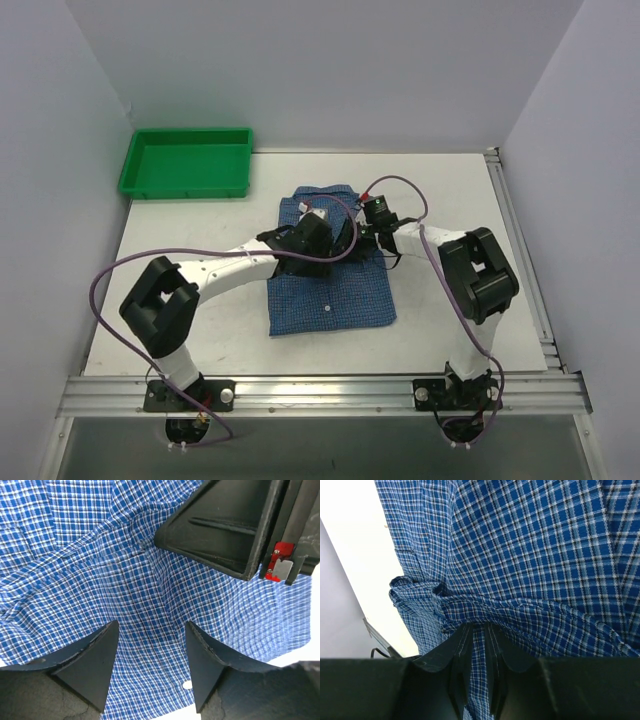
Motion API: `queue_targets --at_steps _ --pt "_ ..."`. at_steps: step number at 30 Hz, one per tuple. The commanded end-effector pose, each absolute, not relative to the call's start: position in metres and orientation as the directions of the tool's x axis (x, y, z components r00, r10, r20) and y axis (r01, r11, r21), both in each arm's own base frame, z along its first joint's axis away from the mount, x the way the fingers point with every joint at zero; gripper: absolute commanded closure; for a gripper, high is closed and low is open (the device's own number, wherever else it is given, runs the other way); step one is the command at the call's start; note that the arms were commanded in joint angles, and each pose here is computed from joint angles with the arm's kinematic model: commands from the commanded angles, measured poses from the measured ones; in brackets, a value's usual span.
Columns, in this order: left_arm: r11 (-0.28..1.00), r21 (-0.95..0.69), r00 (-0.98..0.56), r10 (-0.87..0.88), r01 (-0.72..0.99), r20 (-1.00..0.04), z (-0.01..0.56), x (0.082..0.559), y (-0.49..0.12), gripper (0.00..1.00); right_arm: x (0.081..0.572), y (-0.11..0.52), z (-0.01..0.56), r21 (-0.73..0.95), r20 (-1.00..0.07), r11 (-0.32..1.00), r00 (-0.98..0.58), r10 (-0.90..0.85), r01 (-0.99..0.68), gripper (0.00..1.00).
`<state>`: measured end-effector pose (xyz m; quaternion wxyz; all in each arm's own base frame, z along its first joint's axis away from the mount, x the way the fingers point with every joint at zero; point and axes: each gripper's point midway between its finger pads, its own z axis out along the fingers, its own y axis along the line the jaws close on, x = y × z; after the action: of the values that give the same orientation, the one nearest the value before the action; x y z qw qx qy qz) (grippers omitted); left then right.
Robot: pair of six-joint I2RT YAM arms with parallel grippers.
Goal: Fold and stack the long sleeve shirts
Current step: Fold the shirt
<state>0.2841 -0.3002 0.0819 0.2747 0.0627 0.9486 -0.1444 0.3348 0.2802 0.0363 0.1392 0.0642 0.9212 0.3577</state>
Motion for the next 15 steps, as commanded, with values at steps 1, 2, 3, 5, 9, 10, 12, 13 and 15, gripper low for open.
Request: queue_targets --at_steps 1,2,3,5,9,10,12,13,15 --pt "0.955 -0.195 -0.812 0.071 0.223 -0.58 0.088 0.295 -0.306 0.36 0.345 0.29 0.047 0.699 -0.247 0.714 -0.946 0.209 -0.025 0.82" --pt "0.956 -0.188 -0.811 0.077 0.226 -0.58 0.087 0.296 -0.309 0.37 0.345 0.29 0.045 0.7 -0.248 0.714 -0.946 0.209 -0.026 0.82" --pt "0.96 -0.168 -0.817 0.091 0.223 -0.569 0.08 0.295 -0.307 0.38 0.344 0.29 0.043 0.697 -0.244 0.716 -0.947 0.209 -0.022 0.83" --pt "0.965 -0.146 -0.816 0.096 0.216 -0.57 0.076 0.299 -0.306 0.4 0.343 0.288 0.04 0.693 -0.243 0.721 -0.947 0.211 -0.017 0.83" --pt "0.972 -0.11 -0.816 0.109 0.207 -0.568 0.067 0.306 -0.309 0.48 0.341 0.286 0.035 0.687 -0.238 0.726 -0.948 0.212 -0.01 0.82" --pt "0.974 -0.101 -0.817 0.11 0.201 -0.566 0.066 0.307 -0.308 0.49 0.34 0.285 0.033 0.685 -0.235 0.728 -0.949 0.212 -0.006 0.82" --pt "0.98 -0.075 -0.815 0.108 0.183 -0.569 0.062 0.311 -0.305 0.51 0.339 0.285 0.032 0.685 -0.234 0.728 -0.949 0.214 -0.005 0.82" --pt "0.982 -0.07 -0.815 0.106 0.176 -0.57 0.063 0.312 -0.305 0.59 0.339 0.285 0.032 0.686 -0.235 0.728 -0.948 0.214 -0.006 0.82" --pt "0.984 -0.062 -0.812 0.102 0.168 -0.575 0.064 0.313 -0.304 0.64 0.337 0.284 0.03 0.684 -0.232 0.73 -0.949 0.214 -0.003 0.82"
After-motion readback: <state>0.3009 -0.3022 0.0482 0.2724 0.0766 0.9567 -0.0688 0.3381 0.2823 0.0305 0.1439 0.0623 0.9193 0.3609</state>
